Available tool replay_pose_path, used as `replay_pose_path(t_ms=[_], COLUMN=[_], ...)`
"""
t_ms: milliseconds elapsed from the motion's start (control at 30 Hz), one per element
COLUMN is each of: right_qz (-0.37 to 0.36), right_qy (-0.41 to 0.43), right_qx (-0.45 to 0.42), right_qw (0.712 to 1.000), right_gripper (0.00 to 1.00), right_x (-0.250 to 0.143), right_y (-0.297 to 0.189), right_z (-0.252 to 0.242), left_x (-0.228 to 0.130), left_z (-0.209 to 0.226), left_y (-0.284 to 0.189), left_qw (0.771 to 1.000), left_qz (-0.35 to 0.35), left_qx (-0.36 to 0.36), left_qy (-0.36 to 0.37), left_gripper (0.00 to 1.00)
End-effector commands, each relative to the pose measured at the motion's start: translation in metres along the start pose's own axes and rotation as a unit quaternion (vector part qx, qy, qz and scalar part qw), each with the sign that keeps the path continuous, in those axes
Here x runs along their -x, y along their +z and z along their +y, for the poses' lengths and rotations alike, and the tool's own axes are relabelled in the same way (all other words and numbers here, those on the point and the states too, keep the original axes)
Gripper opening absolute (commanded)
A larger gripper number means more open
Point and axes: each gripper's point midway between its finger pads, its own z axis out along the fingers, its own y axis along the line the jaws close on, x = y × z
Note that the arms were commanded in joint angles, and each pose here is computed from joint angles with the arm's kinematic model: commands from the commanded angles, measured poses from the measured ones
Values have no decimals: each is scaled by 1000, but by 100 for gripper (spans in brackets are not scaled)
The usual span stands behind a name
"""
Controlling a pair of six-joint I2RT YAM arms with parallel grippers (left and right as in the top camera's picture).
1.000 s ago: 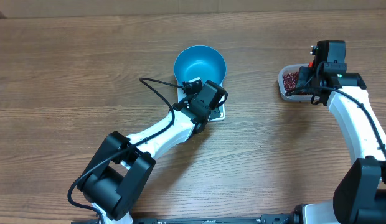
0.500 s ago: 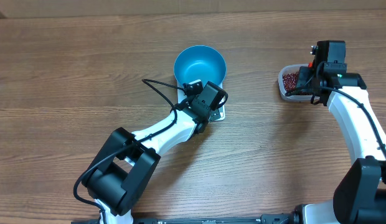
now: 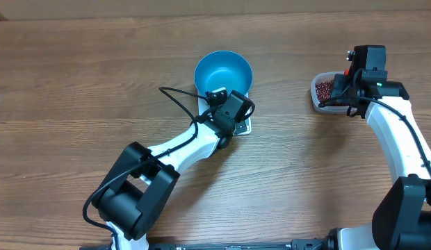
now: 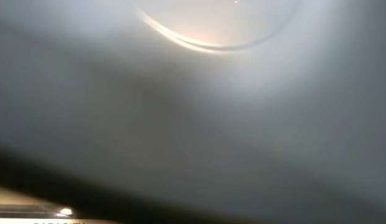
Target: Scoop item into bowl and weigh 150g on scale
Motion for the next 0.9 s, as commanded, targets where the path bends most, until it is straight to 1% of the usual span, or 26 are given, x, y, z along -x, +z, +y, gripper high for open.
replay_pose_path(t_ms=[0, 367, 633, 767, 867], right_qz=[-38, -38, -38, -37, -37], right_qy=[11, 11, 11, 11, 11], right_qx=[7, 6, 7, 6, 6], right_qw=[999, 999, 999, 999, 999], right_gripper=[4, 4, 4, 4, 4], right_x=[24, 23, 23, 23, 23], right_y=[-19, -19, -19, -19, -19], right_z=[0, 0, 0, 0, 0], left_x=[-11, -22, -20, -14, -13], left_z=[7, 15, 13, 5, -7], left_y=[10, 13, 12, 4, -10], left_qw=[1000, 999, 999, 998, 996], left_qz=[14, 36, 33, 30, 38], left_qx=[12, 26, 23, 6, -21], left_qy=[14, 19, 19, 47, 72], left_gripper=[4, 4, 4, 4, 4])
